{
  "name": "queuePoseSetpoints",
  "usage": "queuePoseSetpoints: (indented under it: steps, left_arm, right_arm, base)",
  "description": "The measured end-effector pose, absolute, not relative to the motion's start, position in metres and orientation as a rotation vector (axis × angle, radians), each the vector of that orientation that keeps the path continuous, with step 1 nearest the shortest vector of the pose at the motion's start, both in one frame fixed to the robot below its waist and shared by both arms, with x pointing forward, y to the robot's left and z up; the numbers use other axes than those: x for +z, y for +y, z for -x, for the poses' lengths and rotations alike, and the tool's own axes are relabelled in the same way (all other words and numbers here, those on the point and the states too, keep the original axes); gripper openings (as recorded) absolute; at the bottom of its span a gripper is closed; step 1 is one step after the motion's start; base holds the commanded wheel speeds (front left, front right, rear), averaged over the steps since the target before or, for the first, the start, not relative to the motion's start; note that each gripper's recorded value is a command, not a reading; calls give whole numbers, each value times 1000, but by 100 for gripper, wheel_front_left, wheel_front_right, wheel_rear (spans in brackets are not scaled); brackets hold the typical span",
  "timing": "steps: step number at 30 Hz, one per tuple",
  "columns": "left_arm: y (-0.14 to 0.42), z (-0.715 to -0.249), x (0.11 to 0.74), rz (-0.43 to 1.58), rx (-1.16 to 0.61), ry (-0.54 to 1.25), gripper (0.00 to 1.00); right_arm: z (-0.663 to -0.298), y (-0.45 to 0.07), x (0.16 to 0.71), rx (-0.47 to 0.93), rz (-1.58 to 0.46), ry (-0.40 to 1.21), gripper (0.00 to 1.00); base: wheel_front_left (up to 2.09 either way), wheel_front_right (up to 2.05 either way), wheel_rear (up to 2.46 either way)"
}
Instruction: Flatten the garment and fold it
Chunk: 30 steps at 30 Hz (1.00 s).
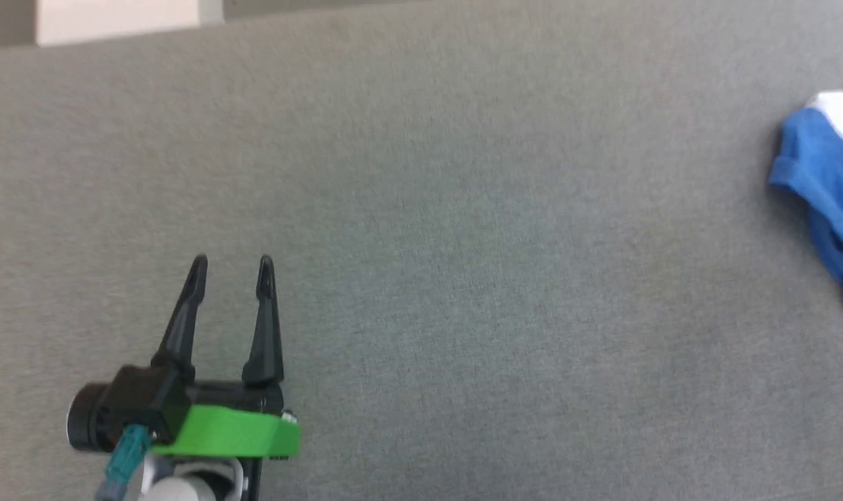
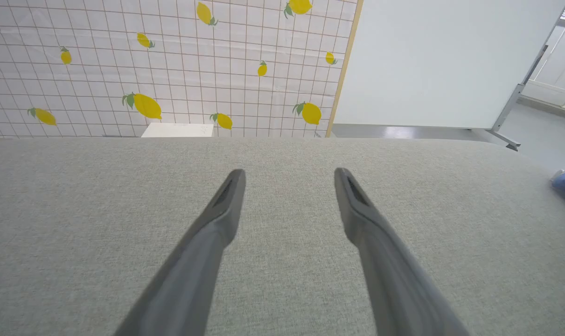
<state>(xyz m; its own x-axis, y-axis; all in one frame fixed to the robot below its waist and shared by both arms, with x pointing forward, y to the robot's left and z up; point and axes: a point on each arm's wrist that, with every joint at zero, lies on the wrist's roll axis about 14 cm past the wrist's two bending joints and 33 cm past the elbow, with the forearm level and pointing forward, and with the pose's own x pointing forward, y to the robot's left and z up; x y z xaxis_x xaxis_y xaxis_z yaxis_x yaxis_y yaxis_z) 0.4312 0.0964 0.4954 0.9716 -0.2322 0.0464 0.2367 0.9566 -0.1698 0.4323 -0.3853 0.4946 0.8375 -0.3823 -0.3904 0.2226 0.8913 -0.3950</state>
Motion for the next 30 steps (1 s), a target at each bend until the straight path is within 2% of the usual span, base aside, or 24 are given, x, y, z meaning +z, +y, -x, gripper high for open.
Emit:
queuePoseSetpoints:
  steps: [11,17,22,30]
  left_arm:
    - [123,-382,531,162,-160,-96,100]
    - [129,-362,540,184,-139,-121,100]
    - [136,-348,536,177,-121,-117,100]
    - [144,-341,516,140,-101,-65,100]
  right_arm:
    - [-402,-298,539,-175,190,136,100]
    - [-381,-256,559,-104,159,-1,100]
    - [-362,-234,560,-79,140,-58,100]
    - [-350,-222,533,-50,114,-50,100]
  base:
    - [0,0,0]
    - [0,0,0]
    - [0,0,0]
    - [0,0,0]
